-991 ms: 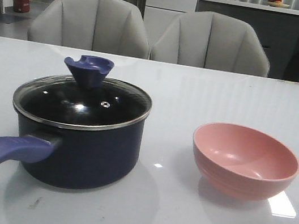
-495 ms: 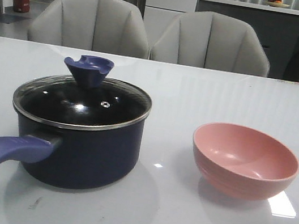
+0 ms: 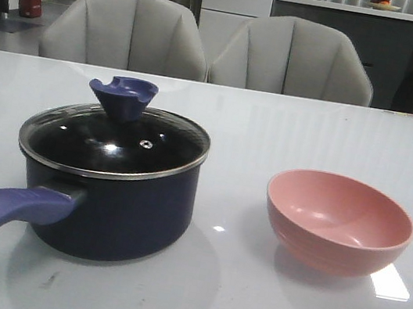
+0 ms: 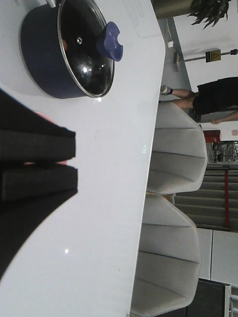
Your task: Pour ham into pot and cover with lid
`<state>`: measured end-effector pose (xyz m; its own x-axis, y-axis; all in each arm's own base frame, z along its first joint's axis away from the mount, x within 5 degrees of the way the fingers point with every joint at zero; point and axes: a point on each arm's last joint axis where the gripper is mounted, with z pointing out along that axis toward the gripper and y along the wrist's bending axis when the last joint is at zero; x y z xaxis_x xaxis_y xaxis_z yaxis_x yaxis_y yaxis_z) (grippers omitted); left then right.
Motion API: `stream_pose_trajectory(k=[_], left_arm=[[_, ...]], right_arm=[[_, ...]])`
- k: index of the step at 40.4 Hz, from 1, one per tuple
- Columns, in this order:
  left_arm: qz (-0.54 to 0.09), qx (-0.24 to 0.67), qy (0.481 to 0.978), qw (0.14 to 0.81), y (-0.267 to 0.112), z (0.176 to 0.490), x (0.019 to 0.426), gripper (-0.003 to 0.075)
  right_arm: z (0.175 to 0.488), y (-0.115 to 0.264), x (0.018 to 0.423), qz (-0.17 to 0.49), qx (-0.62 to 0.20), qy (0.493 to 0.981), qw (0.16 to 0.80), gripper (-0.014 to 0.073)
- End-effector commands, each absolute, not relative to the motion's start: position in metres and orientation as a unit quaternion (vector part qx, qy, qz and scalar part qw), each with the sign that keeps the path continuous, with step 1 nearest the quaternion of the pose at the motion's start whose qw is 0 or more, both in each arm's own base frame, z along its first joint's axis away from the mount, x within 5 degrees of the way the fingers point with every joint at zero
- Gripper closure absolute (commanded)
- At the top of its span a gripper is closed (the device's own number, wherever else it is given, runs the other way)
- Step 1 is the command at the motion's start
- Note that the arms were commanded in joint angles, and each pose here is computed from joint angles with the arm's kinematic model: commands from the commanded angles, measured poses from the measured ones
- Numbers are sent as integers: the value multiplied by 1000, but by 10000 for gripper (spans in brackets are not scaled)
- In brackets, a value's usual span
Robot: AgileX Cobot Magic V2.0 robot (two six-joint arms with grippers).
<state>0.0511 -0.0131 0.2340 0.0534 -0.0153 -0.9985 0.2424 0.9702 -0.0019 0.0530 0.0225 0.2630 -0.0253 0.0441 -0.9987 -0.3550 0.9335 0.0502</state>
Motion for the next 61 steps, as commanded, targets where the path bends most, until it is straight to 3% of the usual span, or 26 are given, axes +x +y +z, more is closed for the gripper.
stream_pose_trajectory(k=[1, 10, 57, 61], left_arm=[[-72, 32, 638, 766, -8, 238, 53, 597], [-45, 9, 639, 768, -4, 212, 54, 597], [-45, 9, 639, 768, -4, 212, 54, 597], [-45, 9, 639, 768, -4, 212, 54, 598]], right_arm=[[277, 21, 53, 144, -99, 672, 720, 443], [277, 21, 53, 144, -99, 673, 719, 443], [277, 20, 53, 144, -99, 672, 720, 443], [277, 19, 53, 115, -116, 671, 723, 443]])
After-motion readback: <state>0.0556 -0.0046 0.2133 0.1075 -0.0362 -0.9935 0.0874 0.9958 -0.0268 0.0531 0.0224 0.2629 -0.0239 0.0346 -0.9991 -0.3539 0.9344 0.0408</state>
